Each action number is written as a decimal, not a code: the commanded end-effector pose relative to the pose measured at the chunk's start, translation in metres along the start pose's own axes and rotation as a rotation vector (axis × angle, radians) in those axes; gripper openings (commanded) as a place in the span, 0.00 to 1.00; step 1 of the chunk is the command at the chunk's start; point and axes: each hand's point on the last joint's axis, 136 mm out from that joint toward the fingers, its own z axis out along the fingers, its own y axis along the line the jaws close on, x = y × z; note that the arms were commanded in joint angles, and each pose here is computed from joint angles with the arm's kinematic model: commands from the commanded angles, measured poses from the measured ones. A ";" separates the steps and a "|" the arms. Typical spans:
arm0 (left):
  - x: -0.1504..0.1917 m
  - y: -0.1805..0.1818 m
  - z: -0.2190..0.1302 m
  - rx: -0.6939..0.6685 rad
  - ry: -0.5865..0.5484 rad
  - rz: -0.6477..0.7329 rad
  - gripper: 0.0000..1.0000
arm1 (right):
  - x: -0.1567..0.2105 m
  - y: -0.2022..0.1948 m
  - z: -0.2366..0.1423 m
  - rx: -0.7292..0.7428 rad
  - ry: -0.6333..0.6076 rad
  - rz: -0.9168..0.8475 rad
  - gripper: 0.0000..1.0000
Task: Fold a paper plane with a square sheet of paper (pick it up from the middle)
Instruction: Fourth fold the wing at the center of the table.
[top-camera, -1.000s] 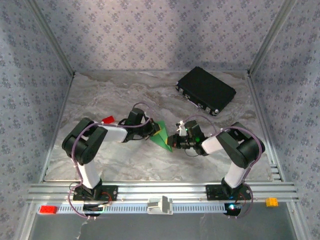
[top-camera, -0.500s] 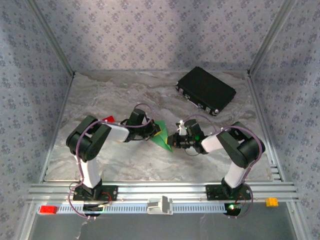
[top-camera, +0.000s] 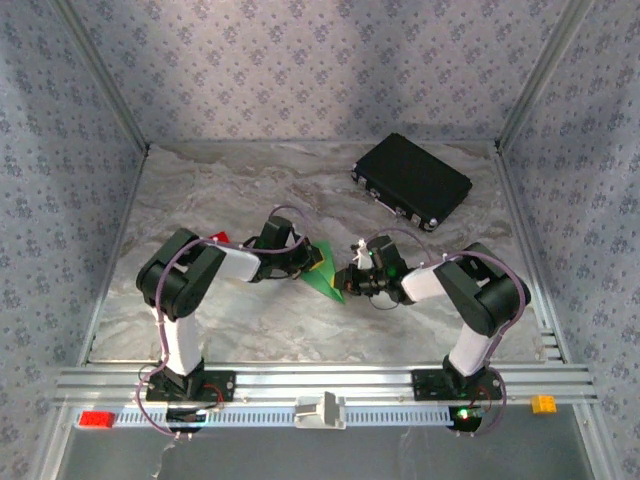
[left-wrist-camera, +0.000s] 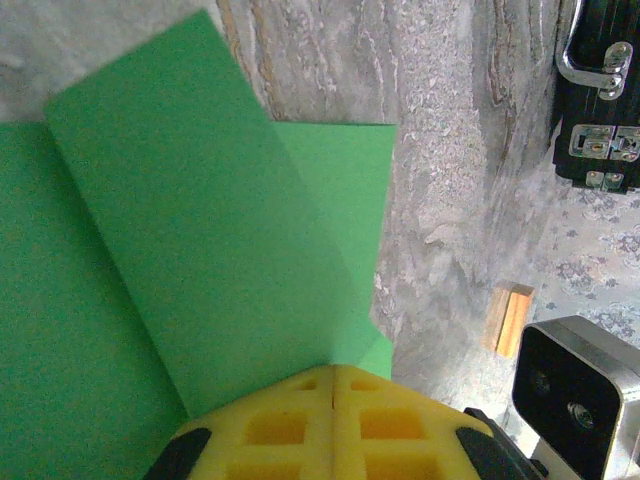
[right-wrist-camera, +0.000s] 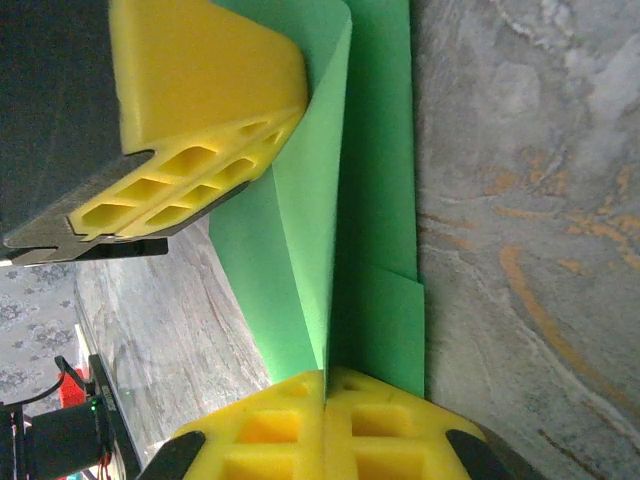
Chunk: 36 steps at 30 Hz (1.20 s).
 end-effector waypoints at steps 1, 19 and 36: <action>-0.005 -0.003 0.005 0.014 0.005 0.021 0.00 | 0.019 -0.033 0.000 0.118 0.050 0.091 0.04; 0.007 0.030 0.010 -0.124 0.083 0.016 0.00 | 0.019 -0.028 -0.003 0.109 0.049 0.098 0.12; 0.007 0.037 0.010 -0.140 0.089 0.007 0.00 | 0.044 -0.022 -0.018 0.139 0.118 0.049 0.14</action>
